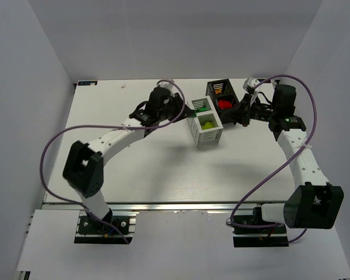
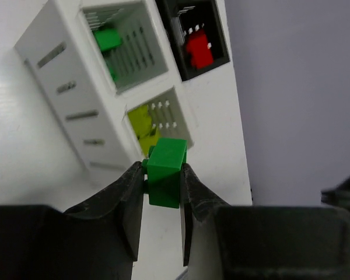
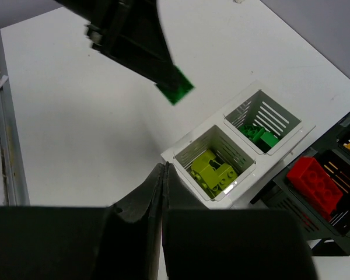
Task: Sort the legos into containers by color
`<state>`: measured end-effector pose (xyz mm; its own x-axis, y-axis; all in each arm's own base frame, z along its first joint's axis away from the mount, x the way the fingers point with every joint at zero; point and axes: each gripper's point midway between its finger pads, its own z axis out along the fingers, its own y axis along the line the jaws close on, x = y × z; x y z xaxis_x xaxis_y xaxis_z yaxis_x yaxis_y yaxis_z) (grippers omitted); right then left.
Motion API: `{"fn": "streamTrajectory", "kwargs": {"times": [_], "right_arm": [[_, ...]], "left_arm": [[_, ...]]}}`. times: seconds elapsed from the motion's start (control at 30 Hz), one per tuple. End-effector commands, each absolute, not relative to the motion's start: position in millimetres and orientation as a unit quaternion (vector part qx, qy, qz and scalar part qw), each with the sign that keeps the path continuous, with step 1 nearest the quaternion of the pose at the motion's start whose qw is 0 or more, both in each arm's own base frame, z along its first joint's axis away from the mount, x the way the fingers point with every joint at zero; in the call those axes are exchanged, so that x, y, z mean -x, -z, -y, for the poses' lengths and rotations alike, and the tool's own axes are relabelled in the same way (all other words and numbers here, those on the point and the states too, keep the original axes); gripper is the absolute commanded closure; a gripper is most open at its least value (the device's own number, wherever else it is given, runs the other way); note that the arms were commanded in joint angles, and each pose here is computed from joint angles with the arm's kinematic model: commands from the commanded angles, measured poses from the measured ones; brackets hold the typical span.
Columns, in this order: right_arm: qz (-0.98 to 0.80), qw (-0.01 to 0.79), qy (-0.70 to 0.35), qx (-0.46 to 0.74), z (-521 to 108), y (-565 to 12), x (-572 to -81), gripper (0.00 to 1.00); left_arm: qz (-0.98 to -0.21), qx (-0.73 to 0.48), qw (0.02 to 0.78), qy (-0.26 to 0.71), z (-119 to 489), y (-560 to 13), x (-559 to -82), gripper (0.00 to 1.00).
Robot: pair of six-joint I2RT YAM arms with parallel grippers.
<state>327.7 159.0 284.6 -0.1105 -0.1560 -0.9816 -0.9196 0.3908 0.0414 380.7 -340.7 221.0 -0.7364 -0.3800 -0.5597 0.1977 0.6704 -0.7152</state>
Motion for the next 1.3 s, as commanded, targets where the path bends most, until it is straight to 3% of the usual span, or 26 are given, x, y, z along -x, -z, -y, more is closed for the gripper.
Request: {"fn": "streamTrajectory", "kwargs": {"times": [0.0, 0.3, 0.63, 0.83, 1.0, 1.13, 1.17, 1.2, 1.27], "right_arm": [[-0.64, 0.531, -0.361, 0.422, -158, -294, -319, 1.0], [-0.649, 0.52, -0.367, 0.416, -156, -288, -312, 1.0], [-0.651, 0.514, -0.373, 0.416, -157, -283, -312, 1.0], [-0.652, 0.513, -0.373, 0.416, -157, -282, -312, 1.0], [-0.642, 0.518, -0.361, 0.435, -155, -282, -311, 0.99], [-0.636, 0.52, -0.356, 0.446, -155, -281, -313, 0.85], [-0.636, 0.52, -0.354, 0.447, -155, -281, -315, 0.72], [-0.633, 0.522, -0.352, 0.45, -155, -283, -316, 0.64], [-0.634, 0.523, -0.351, 0.45, -155, -283, -319, 0.52]], "left_arm": [[-0.807, 0.002, 0.417, 0.419, 369, -263, -411, 0.96], [-0.836, 0.006, 0.418, 0.355, 396, -214, -469, 0.84], [-0.845, 0.021, 0.427, 0.322, 398, -208, -493, 0.42], [-0.841, 0.022, 0.428, 0.331, 401, -215, -492, 0.39], [-0.824, 0.025, 0.464, 0.323, 385, -257, -487, 0.42], [-0.824, 0.02, 0.489, 0.286, 353, -271, -469, 0.42], [-0.822, 0.021, 0.497, 0.278, 345, -273, -466, 0.37], [-0.812, 0.035, 0.515, 0.272, 329, -291, -460, 0.34], [-0.825, 0.05, 0.503, 0.252, 307, -268, -447, 0.25]]}}
